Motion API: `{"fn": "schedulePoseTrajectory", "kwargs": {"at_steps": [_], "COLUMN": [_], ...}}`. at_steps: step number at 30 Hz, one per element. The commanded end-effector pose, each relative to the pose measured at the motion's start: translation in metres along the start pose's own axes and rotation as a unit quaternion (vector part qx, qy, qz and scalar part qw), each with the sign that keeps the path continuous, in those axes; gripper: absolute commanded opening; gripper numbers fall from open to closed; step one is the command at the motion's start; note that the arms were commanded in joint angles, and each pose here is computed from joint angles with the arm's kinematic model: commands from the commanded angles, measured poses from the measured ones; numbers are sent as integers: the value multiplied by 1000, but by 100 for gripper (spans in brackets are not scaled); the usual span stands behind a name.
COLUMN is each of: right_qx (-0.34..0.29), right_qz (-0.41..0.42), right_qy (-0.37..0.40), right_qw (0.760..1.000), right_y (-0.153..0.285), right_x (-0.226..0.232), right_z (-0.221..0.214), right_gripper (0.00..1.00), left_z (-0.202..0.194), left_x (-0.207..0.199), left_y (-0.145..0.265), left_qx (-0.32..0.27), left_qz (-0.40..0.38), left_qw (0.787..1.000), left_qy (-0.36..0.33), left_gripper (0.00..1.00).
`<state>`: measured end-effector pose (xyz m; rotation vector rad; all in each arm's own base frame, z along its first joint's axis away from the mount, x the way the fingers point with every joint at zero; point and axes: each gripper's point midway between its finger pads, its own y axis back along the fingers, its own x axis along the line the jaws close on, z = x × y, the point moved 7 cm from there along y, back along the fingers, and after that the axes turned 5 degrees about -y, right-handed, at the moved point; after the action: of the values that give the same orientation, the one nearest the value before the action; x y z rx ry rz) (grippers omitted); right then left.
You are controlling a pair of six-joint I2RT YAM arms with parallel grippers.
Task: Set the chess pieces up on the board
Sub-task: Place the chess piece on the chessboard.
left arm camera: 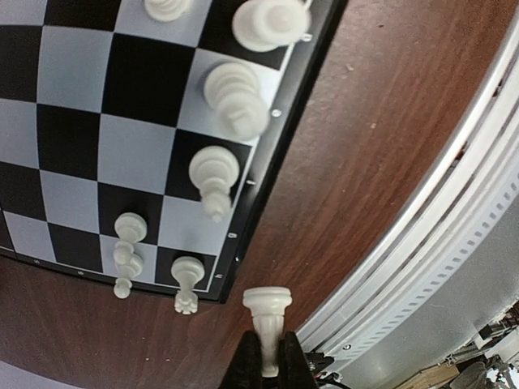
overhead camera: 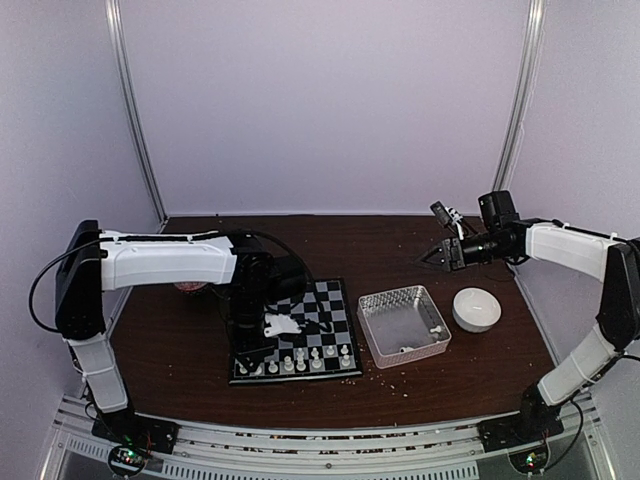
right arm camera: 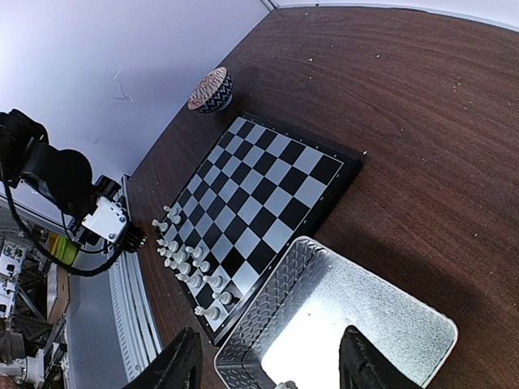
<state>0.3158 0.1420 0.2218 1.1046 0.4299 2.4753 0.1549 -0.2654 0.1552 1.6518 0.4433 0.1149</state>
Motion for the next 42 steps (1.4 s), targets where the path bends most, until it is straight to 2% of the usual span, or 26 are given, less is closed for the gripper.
{"fn": "schedulePoseTrajectory", "kwargs": {"at_steps": [1, 21, 33, 42], "right_qx": [-2, 4, 7, 9], "right_qz": [14, 19, 22, 24], "right_qy": [37, 28, 27, 24], "right_qw": [999, 999, 999, 999], "right_y": [0, -2, -3, -4], "right_x": [3, 0, -1, -2], "right_z": [1, -2, -2, -3], "right_gripper": [57, 57, 57, 57], "left_z": [1, 13, 16, 10], "left_x": [14, 35, 31, 31], "left_y": [-3, -25, -35, -38], "left_qx": [19, 42, 45, 58], "left_qz": [16, 44, 12, 16], "left_qw": [999, 997, 998, 997], "left_qy": [22, 43, 38, 49], "left_gripper": [0, 0, 0, 0]}}
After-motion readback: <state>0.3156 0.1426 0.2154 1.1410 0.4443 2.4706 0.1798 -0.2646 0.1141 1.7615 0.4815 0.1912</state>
